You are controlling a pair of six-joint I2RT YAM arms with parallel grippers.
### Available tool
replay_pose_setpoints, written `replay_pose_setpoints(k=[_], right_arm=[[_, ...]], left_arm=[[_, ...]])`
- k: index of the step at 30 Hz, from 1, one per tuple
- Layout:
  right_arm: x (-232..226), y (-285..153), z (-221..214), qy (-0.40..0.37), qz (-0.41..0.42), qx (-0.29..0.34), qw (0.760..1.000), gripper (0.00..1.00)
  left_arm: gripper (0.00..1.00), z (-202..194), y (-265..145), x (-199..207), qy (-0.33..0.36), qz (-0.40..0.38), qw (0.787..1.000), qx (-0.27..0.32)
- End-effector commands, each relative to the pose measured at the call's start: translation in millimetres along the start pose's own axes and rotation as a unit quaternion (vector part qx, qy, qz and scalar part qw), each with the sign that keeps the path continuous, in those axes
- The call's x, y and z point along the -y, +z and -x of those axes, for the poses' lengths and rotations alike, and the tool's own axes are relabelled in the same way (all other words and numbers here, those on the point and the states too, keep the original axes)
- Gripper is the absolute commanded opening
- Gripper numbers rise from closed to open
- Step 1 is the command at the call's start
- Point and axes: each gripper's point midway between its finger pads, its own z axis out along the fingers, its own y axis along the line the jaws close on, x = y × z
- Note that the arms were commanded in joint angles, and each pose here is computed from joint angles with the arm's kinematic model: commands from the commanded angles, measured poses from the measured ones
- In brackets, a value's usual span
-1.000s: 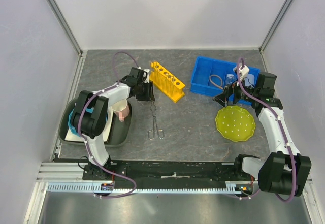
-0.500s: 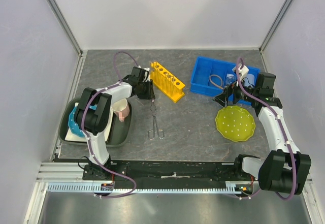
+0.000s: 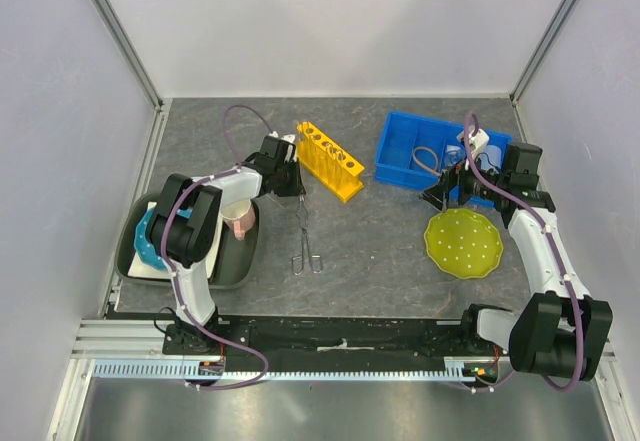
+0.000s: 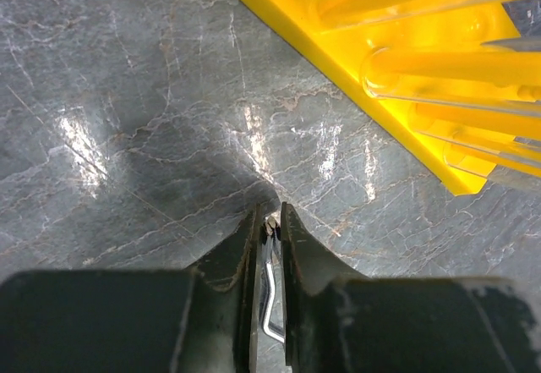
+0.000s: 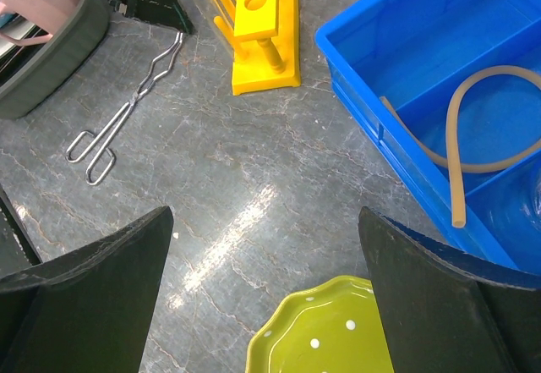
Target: Organize the chemistry lab equipment
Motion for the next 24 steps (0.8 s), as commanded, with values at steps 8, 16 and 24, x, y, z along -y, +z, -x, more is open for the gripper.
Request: replay_pose_setpoints(k=[8, 16, 24], right_arm=[[1.8, -2.3, 16.9, -0.029, 0.0, 0.015, 0.999, 0.98], [-5.8, -2.8, 16.1, -0.036, 0.018, 0.02, 0.999, 0.98], [-54.1, 10.2, 13.0, -0.068, 0.119, 0.033, 0.99, 0.98]], left_arm=[[0.02, 5.0, -37.2, 8.0, -0.023, 0.002, 0.999, 0.035], [0.02, 15.6, -80.6, 29.8, -0.039, -0.051, 0.994, 0.092], [0.02, 24.8, -126.4, 47.6, -0.061, -0.102, 0.979, 0.165]])
